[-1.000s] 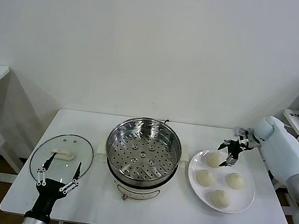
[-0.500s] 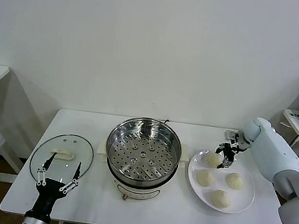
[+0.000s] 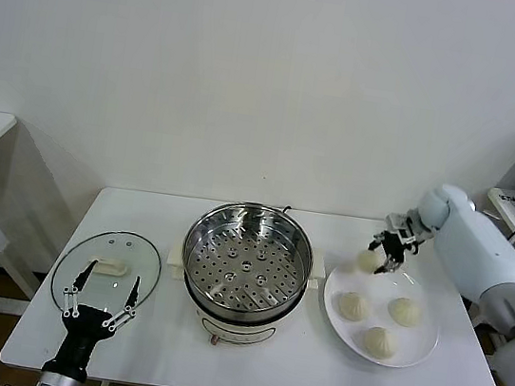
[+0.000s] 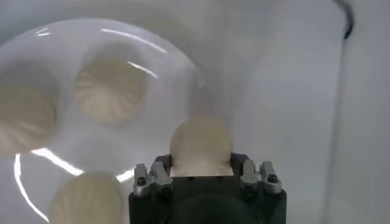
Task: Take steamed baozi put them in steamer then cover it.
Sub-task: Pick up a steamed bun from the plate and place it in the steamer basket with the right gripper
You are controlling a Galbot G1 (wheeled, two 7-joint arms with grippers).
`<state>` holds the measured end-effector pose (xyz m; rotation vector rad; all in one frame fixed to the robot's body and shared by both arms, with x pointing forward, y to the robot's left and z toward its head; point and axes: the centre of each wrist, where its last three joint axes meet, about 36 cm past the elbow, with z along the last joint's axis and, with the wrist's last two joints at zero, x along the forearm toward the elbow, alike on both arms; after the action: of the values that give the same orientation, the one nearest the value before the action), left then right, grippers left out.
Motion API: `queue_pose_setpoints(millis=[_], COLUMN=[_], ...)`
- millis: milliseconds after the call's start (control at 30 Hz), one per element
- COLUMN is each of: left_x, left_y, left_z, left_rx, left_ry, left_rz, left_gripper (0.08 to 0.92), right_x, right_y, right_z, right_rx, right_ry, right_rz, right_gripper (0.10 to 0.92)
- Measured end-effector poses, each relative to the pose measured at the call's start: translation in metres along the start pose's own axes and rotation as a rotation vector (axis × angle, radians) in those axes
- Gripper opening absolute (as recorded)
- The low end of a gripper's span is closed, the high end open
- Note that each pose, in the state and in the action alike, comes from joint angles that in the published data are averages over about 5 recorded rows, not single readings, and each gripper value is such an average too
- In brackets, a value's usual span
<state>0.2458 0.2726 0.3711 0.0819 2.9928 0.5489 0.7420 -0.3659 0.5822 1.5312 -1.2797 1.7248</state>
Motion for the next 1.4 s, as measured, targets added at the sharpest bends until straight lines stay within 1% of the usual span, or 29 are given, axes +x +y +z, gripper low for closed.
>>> queue_pose_setpoints(millis=[167,267,400,533,700,867,1133,1400], left_x=[0.000,0.000,0.001,0.001,0.001,0.000,-0.001,-0.001], left_y=[-0.001,-0.002,-0.001,-0.001,-0.001,-0.002,-0.001,0.001], left_z=[-0.001,-0.002,-0.003,-0.003,-0.004,-0.004,-0.004,-0.005], left_rx=[0.004,0.005,0.005,0.005,0.006,0.009,0.007,0.002], left_ry=[-0.003,-0.005,-0.008,-0.010,-0.014,-0.017,-0.023,-0.029], left_rz=[0.000,-0.001,-0.004,-0.005,-0.007,-0.008,-0.011,-0.017], left_gripper=[0.823,0.823,0.823,0.823,0.823,0.823,0.823,0.823], right_x=[0.045,0.065,0.079,0.080,0.071,0.051,0.011,-0.020], right_y=[-0.042,-0.062,-0.078,-0.087,-0.092,-0.095,-0.102,-0.110], right_z=[-0.053,-0.090,-0.139,-0.184,-0.225,-0.253,-0.282,-0.302], right_rx=[0.240,0.378,0.548,0.691,0.814,0.893,0.961,0.998], right_ry=[-0.024,-0.036,-0.051,-0.063,-0.069,-0.068,-0.063,-0.053], right_rz=[0.048,0.060,0.052,0.026,-0.012,-0.048,-0.088,-0.102], right_gripper=[0.662,0.662,0.667,0.681,0.687,0.687,0.694,0.709])
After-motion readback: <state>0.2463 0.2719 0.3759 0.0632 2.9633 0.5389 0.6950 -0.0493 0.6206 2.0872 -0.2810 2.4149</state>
